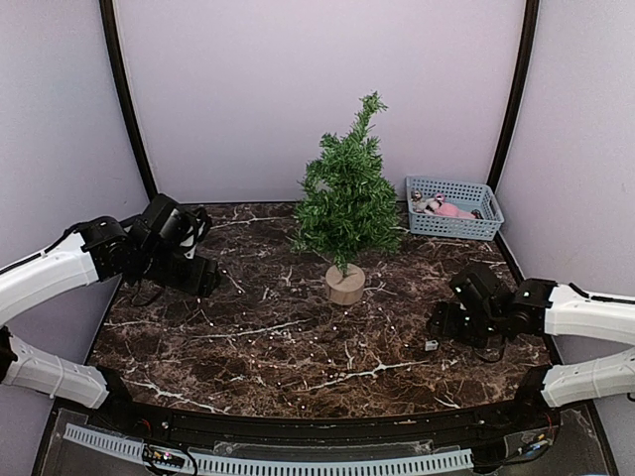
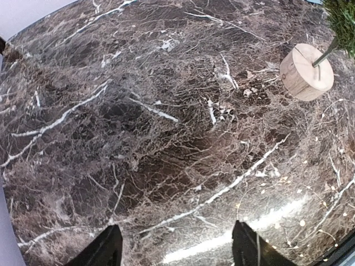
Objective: Decorate the small christmas tree
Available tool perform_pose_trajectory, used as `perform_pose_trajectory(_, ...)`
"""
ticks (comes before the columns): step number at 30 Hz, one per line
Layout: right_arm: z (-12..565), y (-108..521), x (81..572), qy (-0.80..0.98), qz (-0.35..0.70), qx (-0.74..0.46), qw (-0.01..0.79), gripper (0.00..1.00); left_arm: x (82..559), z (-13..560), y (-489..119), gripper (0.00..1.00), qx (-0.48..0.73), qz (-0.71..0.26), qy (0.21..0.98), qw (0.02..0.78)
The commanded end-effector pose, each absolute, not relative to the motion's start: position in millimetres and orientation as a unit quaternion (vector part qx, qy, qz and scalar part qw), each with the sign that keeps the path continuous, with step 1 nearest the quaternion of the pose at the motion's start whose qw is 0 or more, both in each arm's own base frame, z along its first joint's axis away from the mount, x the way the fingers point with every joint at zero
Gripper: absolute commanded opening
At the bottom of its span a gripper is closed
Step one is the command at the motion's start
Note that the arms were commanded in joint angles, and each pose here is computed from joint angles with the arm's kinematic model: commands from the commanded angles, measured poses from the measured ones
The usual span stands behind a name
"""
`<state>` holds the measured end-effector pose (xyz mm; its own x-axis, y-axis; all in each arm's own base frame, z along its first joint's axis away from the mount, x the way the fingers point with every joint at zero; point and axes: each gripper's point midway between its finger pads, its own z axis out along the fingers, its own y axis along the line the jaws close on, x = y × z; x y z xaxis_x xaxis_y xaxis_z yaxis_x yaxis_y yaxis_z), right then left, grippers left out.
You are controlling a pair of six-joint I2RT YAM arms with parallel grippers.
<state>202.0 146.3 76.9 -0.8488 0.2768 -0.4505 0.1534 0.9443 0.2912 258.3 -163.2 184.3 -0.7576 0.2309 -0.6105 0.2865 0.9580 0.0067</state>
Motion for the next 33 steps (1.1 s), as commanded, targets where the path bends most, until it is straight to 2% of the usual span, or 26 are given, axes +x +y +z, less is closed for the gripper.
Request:
perform_pose_trajectory(1, 60.6, 145.2, 201.1, 0.948, 0.151, 0.148, 0.239, 0.75, 241.9, 221.7, -166.2, 0.83, 0.148, -0.09, 0.929, 0.327)
perform_pose_trajectory(2, 58.2, 145.8, 202.0, 0.947, 0.153, 0.15, 0.238, 0.73, 238.4, 229.0, -169.8, 0.88, 0.16, -0.103, 0.926, 0.327)
perform_pose_trajectory(7, 48.4, 152.4, 205.7, 0.953, 0.147, 0.136, 0.229, 0.63, 202.8, 251.2, -200.8, 0.98, 0.232, -0.213, 0.906, 0.283)
perform_pose_trajectory(13, 42.3, 158.4, 206.0, 0.959, 0.142, 0.112, 0.217, 0.57, 176.3, 256.2, -215.0, 0.99, 0.272, -0.273, 0.891, 0.241)
perform_pose_trajectory(17, 36.8, 161.4, 207.3, 0.962, 0.138, 0.106, 0.211, 0.56, 173.7, 276.4, -225.0, 0.99, 0.287, -0.312, 0.864, 0.27)
perform_pose_trajectory(19, 34.5, 163.6, 208.9, 0.963, 0.136, 0.104, 0.21, 0.55, 175.6, 298.6, -233.3, 0.99, 0.298, -0.342, 0.836, 0.309)
perform_pose_trajectory(23, 28.0, 166.0, 210.8, 0.967, 0.12, 0.095, 0.206, 0.49, 177.1, 318.6, -241.3, 0.99, 0.307, -0.371, 0.805, 0.347)
perform_pose_trajectory(27, 25.5, 164.4, 211.8, 0.97, 0.094, 0.09, 0.207, 0.41, 184.7, 314.8, -245.2, 0.99, 0.305, -0.367, 0.805, 0.352)
perform_pose_trajectory(33, 23.9, 159.1, 208.7, 0.97, 0.079, 0.095, 0.211, 0.22, 191.9, 307.7, -247.9, 0.99, 0.309, -0.36, 0.8, 0.366)
